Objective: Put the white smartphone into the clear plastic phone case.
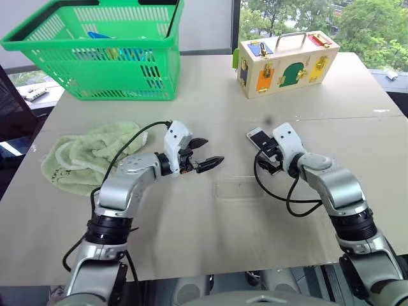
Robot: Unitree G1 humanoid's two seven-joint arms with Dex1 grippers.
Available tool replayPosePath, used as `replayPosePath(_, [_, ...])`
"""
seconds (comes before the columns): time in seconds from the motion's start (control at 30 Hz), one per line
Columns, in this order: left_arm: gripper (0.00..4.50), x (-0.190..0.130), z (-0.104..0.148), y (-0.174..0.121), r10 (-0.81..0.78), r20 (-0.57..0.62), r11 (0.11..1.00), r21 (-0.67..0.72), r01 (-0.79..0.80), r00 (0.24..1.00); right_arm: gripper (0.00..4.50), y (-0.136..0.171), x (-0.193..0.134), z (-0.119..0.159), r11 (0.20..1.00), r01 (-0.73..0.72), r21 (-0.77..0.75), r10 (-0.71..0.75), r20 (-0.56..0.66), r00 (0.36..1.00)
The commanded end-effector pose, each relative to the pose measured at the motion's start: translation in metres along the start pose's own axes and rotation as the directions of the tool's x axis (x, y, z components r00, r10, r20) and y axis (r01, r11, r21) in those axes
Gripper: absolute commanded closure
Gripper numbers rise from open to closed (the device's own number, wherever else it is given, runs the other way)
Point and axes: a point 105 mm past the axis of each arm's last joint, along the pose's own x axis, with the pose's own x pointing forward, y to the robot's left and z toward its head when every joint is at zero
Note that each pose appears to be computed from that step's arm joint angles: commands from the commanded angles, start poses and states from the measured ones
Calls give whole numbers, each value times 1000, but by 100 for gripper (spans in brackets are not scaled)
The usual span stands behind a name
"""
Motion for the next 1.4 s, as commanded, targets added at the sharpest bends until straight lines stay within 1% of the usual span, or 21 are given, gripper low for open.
replayPosePath(0.03, [5,-16,17,-13,-98,42,994,54,95,994,0,-18,3,4,1000,29,-8,-29,22,999])
replayPosePath(0.13, [5,-28,21,-25,-168,30,979,122,163,985,0,-29,8,-2,999,31,-24,-31,1,1000])
replayPosePath(0.23, [5,-37,21,-34,-200,18,969,153,195,980,0,-36,11,-6,999,14,-30,-14,-12,1000])
replayPosePath(0.43, [5,-45,27,-43,-186,55,973,150,176,981,0,-24,18,-25,983,-180,33,182,-70,981])
replayPosePath(0.47, [0,-47,27,-44,-185,54,974,147,175,981,53,-21,18,-29,977,-210,35,212,-80,974])
replayPosePath(0.57, [0,-47,21,-50,-197,30,972,135,192,980,154,-24,15,-37,973,-231,12,231,-97,968])
replayPosePath(0.7, [0,-38,7,-61,-235,-27,960,150,237,972,158,-36,1,-39,974,-226,-28,224,-65,972])
replayPosePath(0.8, [0,-23,-3,-67,-284,-64,947,138,290,957,163,-45,-22,-32,970,-237,-56,238,10,971])
replayPosePath(0.83, [0,-17,-6,-67,-290,-73,945,135,298,954,180,-44,-32,-28,964,-253,-79,257,45,965])
replayPosePath(0.93, [0,2,-19,-63,-298,-127,936,154,315,946,317,-37,-68,-17,945,-309,-107,322,135,937])
replayPosePath(1.0, [0,10,-25,-66,-341,-144,919,156,361,929,427,-27,-90,-12,928,-350,-130,368,161,916])
replayPosePath(1.03, [0,13,-27,-68,-360,-154,910,160,383,920,444,-23,-100,-11,922,-361,-138,381,166,910])
replayPosePath(1.07, [41,15,-29,-69,-380,-167,898,169,406,910,450,-20,-108,-10,920,-366,-144,387,167,907])
replayPosePath(1.1, [61,17,-31,-74,-404,-177,886,169,432,897,450,-14,-118,-8,915,-371,-157,395,174,902])
replayPosePath(1.13, [61,19,-32,-78,-425,-191,874,167,456,885,450,-10,-124,-5,915,-368,-163,395,188,899])
replayPosePath(1.17, [109,20,-36,-82,-445,-210,859,173,481,870,450,-9,-126,-3,922,-340,-185,373,191,908])
replayPosePath(1.2, [146,21,-39,-84,-458,-223,848,182,498,861,450,-9,-126,-1,930,-307,-204,345,192,919])
replayPosePath(1.27, [208,25,-41,-85,-463,-218,846,182,502,859,450,-10,-119,-2,940,-281,-193,315,179,932])
replayPosePath(1.33, [208,28,-41,-85,-461,-208,849,179,497,863,450,-15,-109,-2,950,-259,-172,287,167,943])
replayPosePath(1.37, [211,28,-41,-85,-462,-210,847,184,499,862,390,-13,-106,-2,946,-270,-180,299,156,942])
replayPosePath(1.4, [211,28,-41,-86,-464,-212,845,187,501,860,355,-12,-100,0,941,-280,-189,310,150,939])
